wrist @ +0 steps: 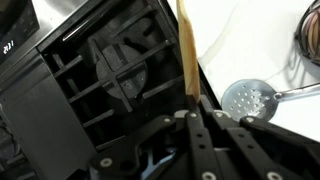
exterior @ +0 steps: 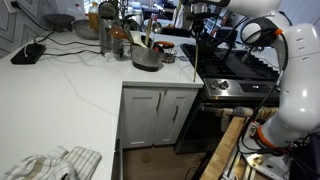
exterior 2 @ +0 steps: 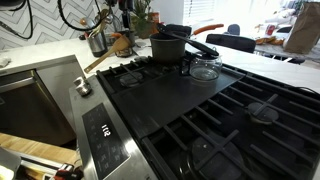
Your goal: Remove the wooden spatula from the silver tin and put it on the counter
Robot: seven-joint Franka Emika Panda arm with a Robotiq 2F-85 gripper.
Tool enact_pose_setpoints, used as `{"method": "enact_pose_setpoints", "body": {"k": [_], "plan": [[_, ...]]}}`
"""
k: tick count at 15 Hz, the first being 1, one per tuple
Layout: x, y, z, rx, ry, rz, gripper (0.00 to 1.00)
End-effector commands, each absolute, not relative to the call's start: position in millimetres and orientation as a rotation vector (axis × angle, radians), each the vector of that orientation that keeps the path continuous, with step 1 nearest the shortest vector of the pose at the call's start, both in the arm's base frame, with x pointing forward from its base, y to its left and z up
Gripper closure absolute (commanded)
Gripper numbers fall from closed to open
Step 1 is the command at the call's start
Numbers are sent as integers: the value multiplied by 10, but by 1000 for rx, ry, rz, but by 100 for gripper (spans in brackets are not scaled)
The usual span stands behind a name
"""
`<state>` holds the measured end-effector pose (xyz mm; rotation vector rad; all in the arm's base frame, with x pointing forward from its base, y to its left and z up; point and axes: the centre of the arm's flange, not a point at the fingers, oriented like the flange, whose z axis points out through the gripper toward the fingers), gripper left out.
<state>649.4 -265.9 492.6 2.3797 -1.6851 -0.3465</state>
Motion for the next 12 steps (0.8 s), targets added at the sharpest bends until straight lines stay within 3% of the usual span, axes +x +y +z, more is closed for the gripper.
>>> {"method": "enact_pose_setpoints", "body": {"k": [1, 3, 12], "plan": [[6494, -2659, 4926, 2380, -1685, -346, 95], [6495, -2659, 4926, 2380, -1685, -346, 99], [6749, -2985, 4622, 2444, -1658, -490, 99]]}}
